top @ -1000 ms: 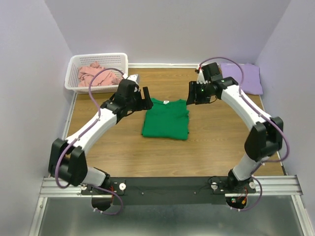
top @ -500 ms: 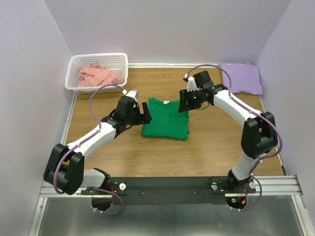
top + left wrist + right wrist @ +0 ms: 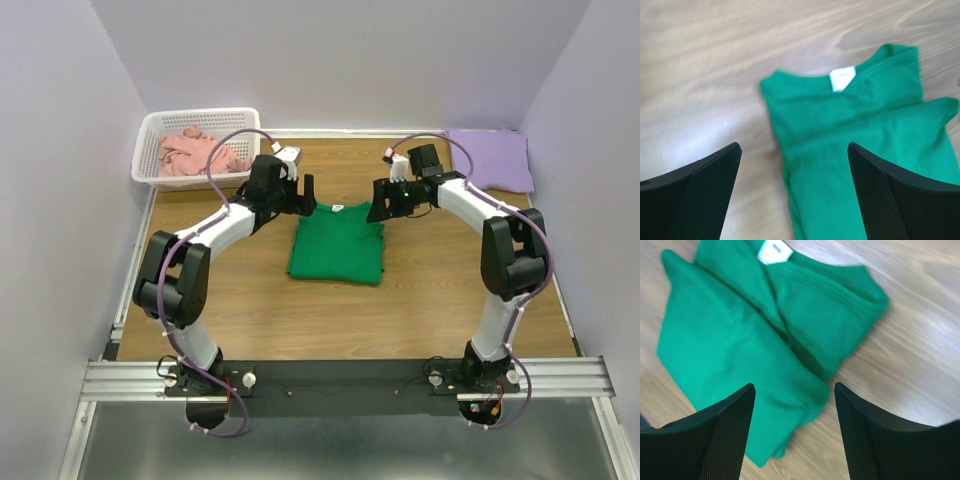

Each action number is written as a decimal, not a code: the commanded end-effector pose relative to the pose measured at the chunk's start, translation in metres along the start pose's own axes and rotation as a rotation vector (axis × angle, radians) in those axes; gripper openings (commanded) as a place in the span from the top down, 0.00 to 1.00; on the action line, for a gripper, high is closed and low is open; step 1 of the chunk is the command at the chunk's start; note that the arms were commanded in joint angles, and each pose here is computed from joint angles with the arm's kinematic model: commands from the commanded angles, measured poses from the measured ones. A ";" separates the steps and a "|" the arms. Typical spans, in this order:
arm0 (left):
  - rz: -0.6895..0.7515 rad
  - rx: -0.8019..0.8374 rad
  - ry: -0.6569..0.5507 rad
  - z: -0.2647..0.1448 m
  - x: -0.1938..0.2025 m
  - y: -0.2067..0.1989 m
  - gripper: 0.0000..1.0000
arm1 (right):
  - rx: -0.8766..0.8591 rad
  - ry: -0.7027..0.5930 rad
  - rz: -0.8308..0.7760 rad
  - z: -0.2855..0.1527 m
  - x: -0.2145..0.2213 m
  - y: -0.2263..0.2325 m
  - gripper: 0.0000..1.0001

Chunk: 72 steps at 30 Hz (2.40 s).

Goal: Fold and stack the t-shirts
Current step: Fold the tshirt

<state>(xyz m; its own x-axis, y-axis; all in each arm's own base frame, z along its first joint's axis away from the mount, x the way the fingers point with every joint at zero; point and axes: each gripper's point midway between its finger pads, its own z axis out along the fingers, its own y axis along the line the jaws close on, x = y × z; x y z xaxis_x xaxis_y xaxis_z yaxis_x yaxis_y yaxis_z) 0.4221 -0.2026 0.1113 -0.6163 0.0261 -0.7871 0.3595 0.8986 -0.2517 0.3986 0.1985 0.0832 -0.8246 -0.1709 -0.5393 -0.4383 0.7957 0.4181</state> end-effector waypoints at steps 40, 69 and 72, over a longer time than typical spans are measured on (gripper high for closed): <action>-0.211 0.390 0.204 -0.069 0.116 -0.071 0.08 | -0.347 0.151 0.144 -0.029 0.113 0.071 0.25; -0.130 0.328 0.281 -0.063 0.140 -0.056 0.59 | -0.389 0.166 0.082 -0.006 0.115 0.063 0.93; -0.114 0.350 0.276 -0.066 0.138 -0.061 0.97 | -0.392 0.161 0.082 -0.008 0.113 0.065 0.99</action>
<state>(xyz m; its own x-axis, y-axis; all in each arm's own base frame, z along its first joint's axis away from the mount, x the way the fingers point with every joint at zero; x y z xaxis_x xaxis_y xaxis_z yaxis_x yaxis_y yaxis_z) 0.2653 -0.2194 0.0469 -0.8339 0.0716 -0.5472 0.4243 0.7174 -0.5526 0.2689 0.2182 0.0439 -0.9137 -0.2179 -0.3430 -0.4041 0.5763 0.7103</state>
